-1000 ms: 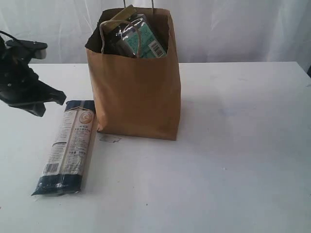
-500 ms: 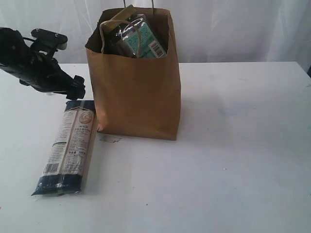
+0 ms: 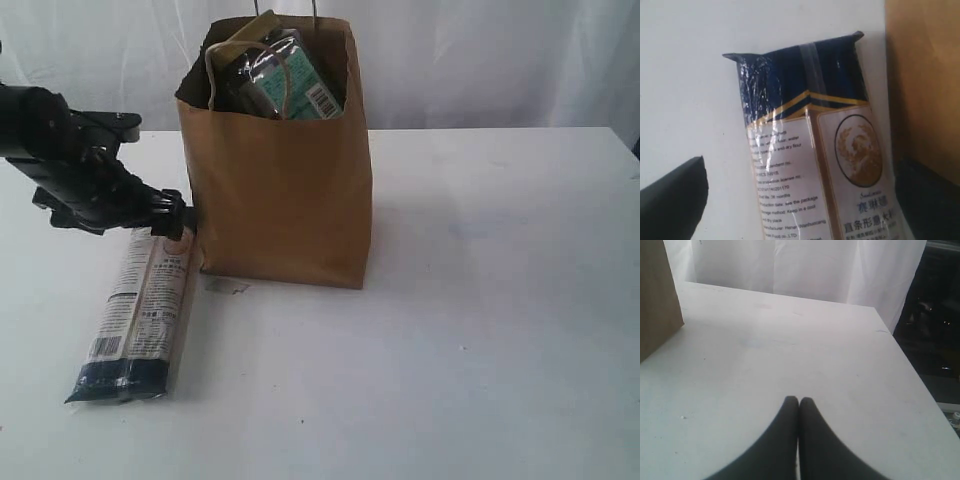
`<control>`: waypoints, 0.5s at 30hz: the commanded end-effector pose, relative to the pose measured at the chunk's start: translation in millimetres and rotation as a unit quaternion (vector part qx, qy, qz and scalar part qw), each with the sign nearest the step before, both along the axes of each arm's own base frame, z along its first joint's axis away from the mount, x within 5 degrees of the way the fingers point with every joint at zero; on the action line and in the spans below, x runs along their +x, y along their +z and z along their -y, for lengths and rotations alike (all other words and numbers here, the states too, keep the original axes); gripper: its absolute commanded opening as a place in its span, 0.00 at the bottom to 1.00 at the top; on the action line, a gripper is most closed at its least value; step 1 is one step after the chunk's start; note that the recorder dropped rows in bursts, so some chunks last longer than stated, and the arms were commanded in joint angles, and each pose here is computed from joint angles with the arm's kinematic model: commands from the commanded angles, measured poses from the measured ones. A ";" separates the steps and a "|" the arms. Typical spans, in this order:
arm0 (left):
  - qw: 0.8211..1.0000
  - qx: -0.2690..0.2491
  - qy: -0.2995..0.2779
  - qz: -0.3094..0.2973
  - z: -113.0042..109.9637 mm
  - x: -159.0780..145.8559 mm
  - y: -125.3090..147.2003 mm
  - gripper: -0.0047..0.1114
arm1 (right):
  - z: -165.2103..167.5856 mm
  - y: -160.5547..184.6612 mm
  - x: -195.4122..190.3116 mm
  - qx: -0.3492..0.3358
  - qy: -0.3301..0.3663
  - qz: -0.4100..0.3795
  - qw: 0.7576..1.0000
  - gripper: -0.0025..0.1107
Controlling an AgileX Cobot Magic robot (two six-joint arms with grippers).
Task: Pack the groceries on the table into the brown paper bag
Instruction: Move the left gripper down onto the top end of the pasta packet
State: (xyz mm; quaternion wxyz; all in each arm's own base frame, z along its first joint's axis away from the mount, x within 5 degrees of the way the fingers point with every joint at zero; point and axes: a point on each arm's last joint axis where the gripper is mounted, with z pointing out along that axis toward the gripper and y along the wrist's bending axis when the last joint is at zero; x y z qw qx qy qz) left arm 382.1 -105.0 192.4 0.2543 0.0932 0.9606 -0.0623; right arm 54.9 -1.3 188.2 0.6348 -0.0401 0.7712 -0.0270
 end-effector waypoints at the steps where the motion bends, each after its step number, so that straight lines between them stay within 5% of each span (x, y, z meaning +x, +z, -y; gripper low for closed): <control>1: 1.000 -0.001 -0.001 -0.019 5.2 5.0 -8.3 0.94 | 0.3 -0.3 0.0 0.001 -0.003 0.001 1.000 0.02; 15: 0.999 -0.004 -0.002 -0.044 13.0 18.4 -25.9 0.94 | 0.3 -0.3 0.0 0.001 -0.003 0.001 1.000 0.02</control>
